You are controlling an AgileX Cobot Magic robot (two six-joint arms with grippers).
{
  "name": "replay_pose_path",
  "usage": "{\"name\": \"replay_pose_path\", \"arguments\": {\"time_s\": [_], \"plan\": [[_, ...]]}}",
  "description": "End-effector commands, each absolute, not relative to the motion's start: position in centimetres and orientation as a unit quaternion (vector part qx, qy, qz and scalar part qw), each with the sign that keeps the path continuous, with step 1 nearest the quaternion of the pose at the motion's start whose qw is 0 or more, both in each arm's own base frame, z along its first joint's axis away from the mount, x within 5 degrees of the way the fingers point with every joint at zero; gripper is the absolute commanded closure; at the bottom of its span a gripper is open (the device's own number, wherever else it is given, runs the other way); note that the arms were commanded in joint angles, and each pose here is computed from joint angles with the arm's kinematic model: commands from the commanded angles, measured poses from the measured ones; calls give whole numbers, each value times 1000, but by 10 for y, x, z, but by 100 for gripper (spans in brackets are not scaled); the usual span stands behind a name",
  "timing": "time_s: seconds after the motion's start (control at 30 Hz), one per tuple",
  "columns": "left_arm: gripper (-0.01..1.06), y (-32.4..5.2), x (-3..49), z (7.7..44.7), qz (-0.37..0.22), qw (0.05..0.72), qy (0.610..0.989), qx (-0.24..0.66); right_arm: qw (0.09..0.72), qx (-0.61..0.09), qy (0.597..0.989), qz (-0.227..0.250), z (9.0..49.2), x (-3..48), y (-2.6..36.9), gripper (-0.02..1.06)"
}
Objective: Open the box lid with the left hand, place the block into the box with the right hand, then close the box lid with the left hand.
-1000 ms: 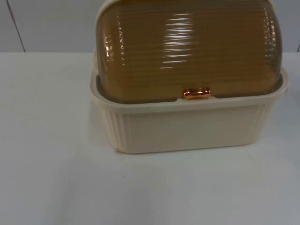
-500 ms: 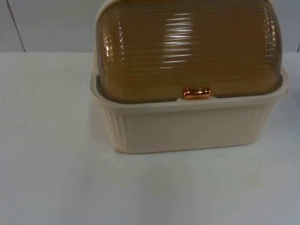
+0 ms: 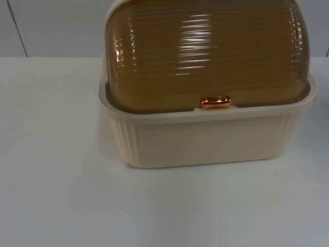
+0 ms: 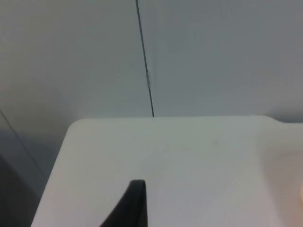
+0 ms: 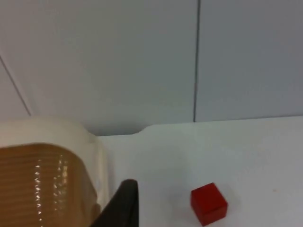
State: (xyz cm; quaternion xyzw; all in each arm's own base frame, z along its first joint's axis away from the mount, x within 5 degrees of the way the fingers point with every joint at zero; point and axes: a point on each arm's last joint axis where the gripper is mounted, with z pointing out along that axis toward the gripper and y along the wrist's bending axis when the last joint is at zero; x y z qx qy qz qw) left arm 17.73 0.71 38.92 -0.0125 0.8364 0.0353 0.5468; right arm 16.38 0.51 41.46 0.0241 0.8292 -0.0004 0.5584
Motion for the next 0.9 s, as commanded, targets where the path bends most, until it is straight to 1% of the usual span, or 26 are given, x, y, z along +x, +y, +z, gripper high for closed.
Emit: {"name": "replay_pose_path", "arguments": {"time_s": [0.0, 0.07, 0.13, 0.2, 0.23, 0.27, 0.37, 0.47, 0.53, 0.6, 0.7, 0.73, 0.77, 0.8, 0.83, 0.87], "plan": [[0, 6, 180, 391, 34, 553, 832, -9, 561, 11, 828, 5, 414, 176, 8, -1], [0, 6, 182, 392, 34, 560, 828, -7, 545, -7, 838, 17, 406, 187, 13, -1], [0, 6, 182, 393, 35, 561, 827, -7, 527, -23, 848, 43, 399, 198, 20, -1], [0, 6, 182, 393, 35, 561, 827, -7, 524, -25, 850, 51, 397, 200, 21, -1], [0, 6, 182, 392, 36, 560, 828, -7, 523, -33, 849, 75, 395, 205, 26, -1], [0, 6, 182, 392, 37, 560, 828, -6, 526, -39, 846, 84, 395, 209, 28, -1], [0, 6, 181, 392, 37, 558, 829, -6, 530, -38, 842, 88, 394, 213, 29, -1], [0, 7, 184, 389, 40, 549, 835, -5, 530, -48, 845, 53, 395, 213, 25, -1], [0, 7, 186, 387, 40, 542, 840, -6, 529, -43, 846, 49, 395, 212, 24, -1], [0, 4, 195, 381, 36, 528, 848, 1, 534, -40, 844, 32, 399, 208, 20, -1], [0, -13, 213, 368, 27, 506, 860, 54, 546, -49, 836, 7, 408, 201, 17, -1], [0, -13, 213, 368, 27, 506, 860, 54, 546, -49, 836, 7, 408, 201, 17, -1], [0, -21, 220, 363, 23, 491, 868, 74, 547, -54, 836, -8, 413, 198, 15, -1], [0, -36, 228, 357, 13, 467, 878, 108, 541, -49, 839, -21, 416, 193, 12, -1], [0, -43, 232, 355, 11, 459, 880, 124, 539, -45, 840, -28, 418, 191, 10, -1], [0, -62, 240, 352, 5, 443, 879, 175, 542, -43, 839, -28, 422, 186, 10, -1]]}}
